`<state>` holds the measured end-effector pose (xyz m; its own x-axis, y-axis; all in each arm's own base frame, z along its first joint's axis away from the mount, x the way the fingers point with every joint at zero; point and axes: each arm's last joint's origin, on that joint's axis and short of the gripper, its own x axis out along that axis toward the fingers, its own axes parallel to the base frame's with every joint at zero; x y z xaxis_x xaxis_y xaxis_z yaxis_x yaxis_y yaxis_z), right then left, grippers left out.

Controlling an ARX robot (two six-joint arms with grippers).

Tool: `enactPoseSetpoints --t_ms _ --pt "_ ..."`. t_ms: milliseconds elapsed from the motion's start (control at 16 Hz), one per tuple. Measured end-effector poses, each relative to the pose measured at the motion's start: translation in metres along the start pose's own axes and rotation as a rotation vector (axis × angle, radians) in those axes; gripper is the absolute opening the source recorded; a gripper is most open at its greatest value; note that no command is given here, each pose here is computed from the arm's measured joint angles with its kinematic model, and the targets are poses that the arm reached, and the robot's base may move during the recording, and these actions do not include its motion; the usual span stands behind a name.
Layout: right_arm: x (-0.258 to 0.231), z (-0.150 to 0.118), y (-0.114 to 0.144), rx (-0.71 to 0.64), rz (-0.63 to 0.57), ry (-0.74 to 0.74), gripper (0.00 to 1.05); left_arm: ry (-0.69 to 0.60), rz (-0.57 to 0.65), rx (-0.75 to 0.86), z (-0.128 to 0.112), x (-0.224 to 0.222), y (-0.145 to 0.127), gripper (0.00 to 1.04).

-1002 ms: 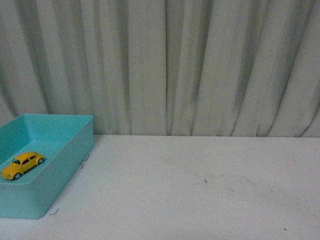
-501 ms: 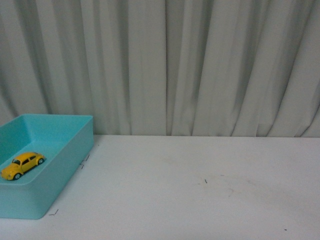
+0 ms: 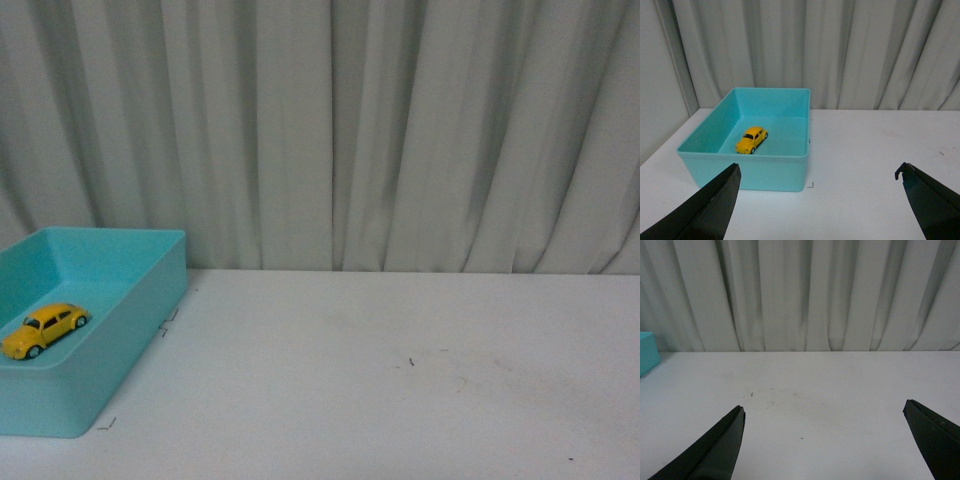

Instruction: Wind up and store yellow beetle toy

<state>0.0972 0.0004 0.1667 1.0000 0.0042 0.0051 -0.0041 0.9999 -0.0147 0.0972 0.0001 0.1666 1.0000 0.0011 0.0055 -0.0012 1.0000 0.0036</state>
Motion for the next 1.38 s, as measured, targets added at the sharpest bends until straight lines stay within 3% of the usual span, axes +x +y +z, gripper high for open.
enactPoseSetpoints --t_ms 1378 --pt "0.0000 -0.0001 0.0000 0.001 0.001 0.001 0.98 0.001 0.001 -0.003 -0.0001 0.0000 0.0000 0.98"
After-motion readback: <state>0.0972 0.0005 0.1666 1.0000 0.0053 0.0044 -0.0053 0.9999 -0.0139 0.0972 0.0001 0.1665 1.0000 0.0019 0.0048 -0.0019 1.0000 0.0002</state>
